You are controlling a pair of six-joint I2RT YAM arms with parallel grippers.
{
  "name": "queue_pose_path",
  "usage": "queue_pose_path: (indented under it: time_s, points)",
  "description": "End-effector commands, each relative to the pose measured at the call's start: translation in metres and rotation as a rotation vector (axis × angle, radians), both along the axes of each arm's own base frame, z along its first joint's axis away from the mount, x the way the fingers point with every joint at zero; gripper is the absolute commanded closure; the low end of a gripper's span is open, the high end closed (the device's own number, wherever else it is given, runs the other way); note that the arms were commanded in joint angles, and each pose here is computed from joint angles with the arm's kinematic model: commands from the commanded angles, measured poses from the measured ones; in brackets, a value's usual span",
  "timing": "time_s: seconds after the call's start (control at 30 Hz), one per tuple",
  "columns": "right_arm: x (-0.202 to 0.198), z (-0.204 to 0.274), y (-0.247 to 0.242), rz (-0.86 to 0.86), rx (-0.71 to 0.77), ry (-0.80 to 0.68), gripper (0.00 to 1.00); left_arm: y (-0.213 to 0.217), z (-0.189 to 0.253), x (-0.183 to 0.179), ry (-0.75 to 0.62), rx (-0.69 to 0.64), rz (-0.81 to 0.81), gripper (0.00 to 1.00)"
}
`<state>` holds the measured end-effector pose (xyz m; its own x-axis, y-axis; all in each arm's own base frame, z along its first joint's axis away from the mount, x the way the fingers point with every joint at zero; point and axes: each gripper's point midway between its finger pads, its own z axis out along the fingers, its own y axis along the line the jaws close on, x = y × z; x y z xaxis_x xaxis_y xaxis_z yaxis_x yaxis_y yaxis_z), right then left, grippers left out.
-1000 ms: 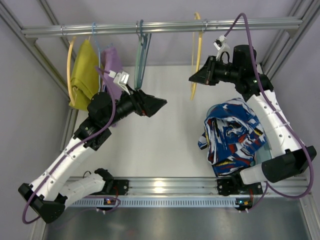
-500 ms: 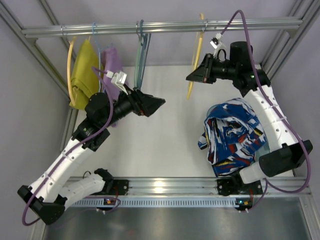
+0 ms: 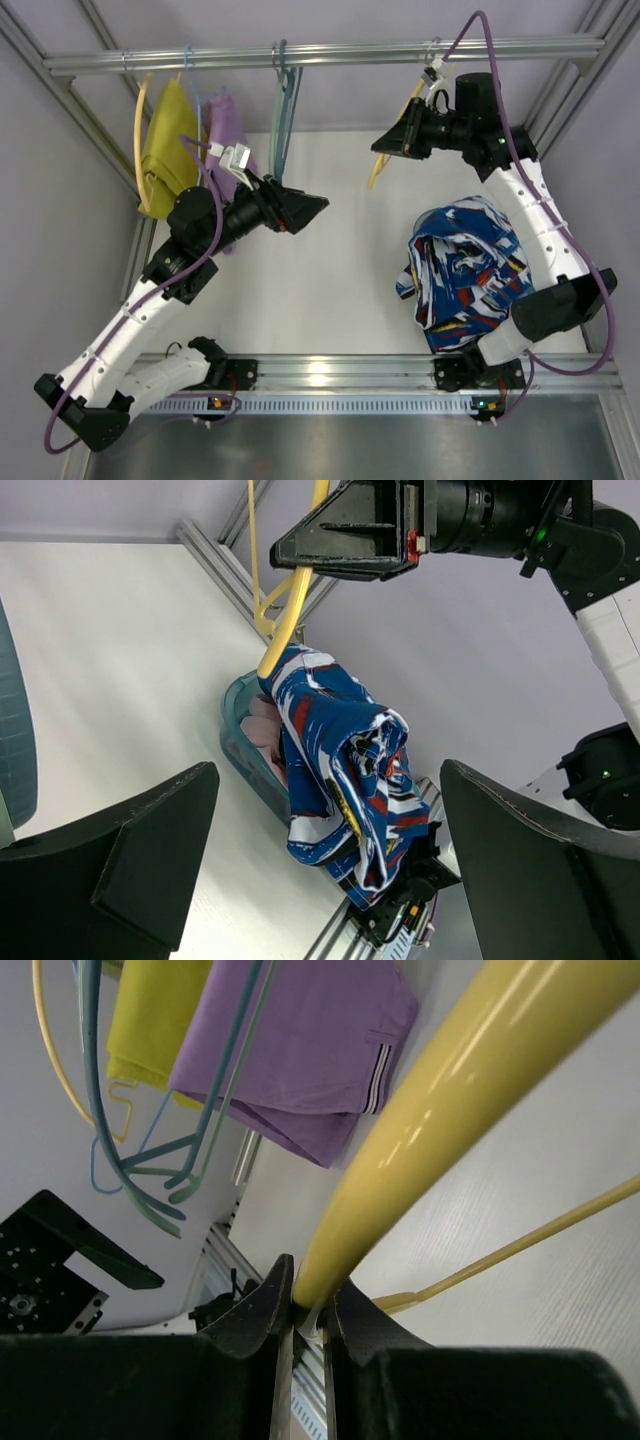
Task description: Remove the trousers from the hanger
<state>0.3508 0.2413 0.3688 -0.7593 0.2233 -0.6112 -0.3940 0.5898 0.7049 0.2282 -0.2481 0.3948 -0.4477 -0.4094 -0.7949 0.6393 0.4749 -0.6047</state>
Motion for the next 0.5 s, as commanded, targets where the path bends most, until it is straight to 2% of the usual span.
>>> queue_pose_path:
  time_s: [0.0,0.13,0.23,0.33,0.47]
  points:
    - [0.021,0.023,-0.011,-0.119,0.068,0.011,1.0,0.004,0.008,-0.005,-0.026,-0.027,-0.002,0.01]
    - [0.02,0.041,-0.008,-0.087,0.082,-0.068,1.0,0.004,0.008,-0.004,-0.022,-0.029,-0.004,0.01]
    - [0.015,0.05,-0.007,0.002,0.041,-0.215,1.0,0.003,0.006,-0.003,-0.015,-0.026,-0.004,0.01]
    - [0.01,0.05,-0.005,0.078,-0.002,-0.335,1.0,0.003,0.006,-0.004,-0.019,-0.027,-0.006,0.01]
    - [0.004,0.029,-0.007,0.143,-0.068,-0.381,1.0,0.003,0.004,-0.005,-0.019,-0.027,-0.007,0.01]
